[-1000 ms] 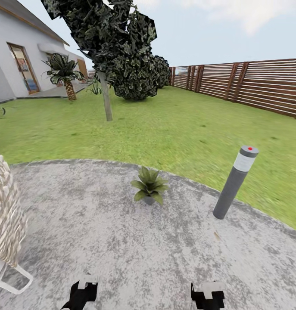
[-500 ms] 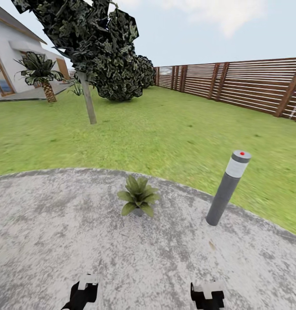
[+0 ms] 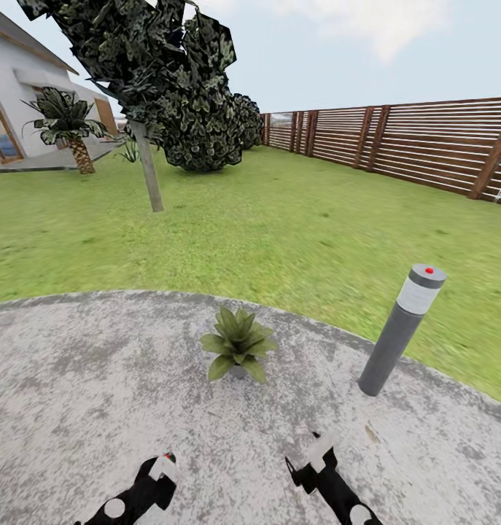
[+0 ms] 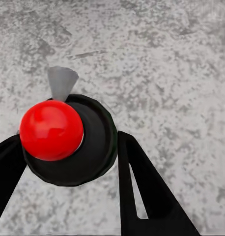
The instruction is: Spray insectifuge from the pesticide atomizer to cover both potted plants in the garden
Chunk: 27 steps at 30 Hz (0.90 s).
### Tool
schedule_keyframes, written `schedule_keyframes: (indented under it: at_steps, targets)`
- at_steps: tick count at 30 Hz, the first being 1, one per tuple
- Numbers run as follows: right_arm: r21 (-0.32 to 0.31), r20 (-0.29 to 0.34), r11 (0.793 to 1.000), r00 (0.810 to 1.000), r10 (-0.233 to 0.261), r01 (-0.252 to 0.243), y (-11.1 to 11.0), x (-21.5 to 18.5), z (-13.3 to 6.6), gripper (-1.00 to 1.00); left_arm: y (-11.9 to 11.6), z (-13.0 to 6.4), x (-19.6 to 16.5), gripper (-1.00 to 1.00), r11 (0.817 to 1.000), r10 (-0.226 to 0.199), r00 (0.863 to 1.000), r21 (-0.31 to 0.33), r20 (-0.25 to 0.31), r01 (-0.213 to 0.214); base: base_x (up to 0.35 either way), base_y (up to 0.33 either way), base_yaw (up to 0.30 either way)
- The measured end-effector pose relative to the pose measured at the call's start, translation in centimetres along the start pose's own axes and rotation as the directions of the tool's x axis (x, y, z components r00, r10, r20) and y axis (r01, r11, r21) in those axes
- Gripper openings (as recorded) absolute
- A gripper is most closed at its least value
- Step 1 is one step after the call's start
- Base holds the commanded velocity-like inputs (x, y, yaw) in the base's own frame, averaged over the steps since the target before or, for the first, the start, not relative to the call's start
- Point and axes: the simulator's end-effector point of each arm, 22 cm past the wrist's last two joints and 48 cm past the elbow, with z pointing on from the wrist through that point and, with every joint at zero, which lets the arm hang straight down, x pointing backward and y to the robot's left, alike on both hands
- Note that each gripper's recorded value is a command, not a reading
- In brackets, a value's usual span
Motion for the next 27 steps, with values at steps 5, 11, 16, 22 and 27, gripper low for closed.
schedule_keyframes:
  at_steps: [5, 11, 16, 22, 27]
  targets:
    - [-0.288, -0.033, 0.951, 0.991, -0.126, 0.111, 4.6, -0.8, 0.2, 1.0, -2.7, -1.6, 1.0, -1.0, 0.943, 0.18, 0.983, 0.29, -0.031, -0.163, 0.0, 0.0, 0.0]
    - [-0.426, -0.004, 0.894, 0.988, -0.154, 0.137, 5.9, -3.4, 0.6, 1.0, -3.8, -2.7, 0.9, -1.0, 0.866, 0.316, 0.949, 0.418, -0.027, -0.276, 0.0, 0.0, 0.0]
    - [-0.516, 0.001, 0.84, 0.98, -0.198, 0.17, 8.2, -3.1, -0.1, -1.0, -5.3, -2.8, 2.6, -1.0, 0.839, 0.375, 0.92, 0.463, -0.116, -0.284, 0.0, 0.0, 0.0]
    - [-0.591, 0.013, 0.788, 0.978, -0.206, 0.174, 10.7, -3.3, -0.9, -1.0, -10.0, -2.1, 1.5, -1.0, 0.788, 0.432, 0.898, 0.519, -0.083, -0.331, 0.0, 0.0, 0.0]
    - [-0.602, 0.029, 0.78, 0.981, -0.191, 0.17, 12.2, -4.4, -0.7, -1.0, -13.3, -1.7, 0.1, -1.0, 0.764, 0.442, 0.895, 0.549, -0.061, -0.34, 0.0, 0.0, 0.0]
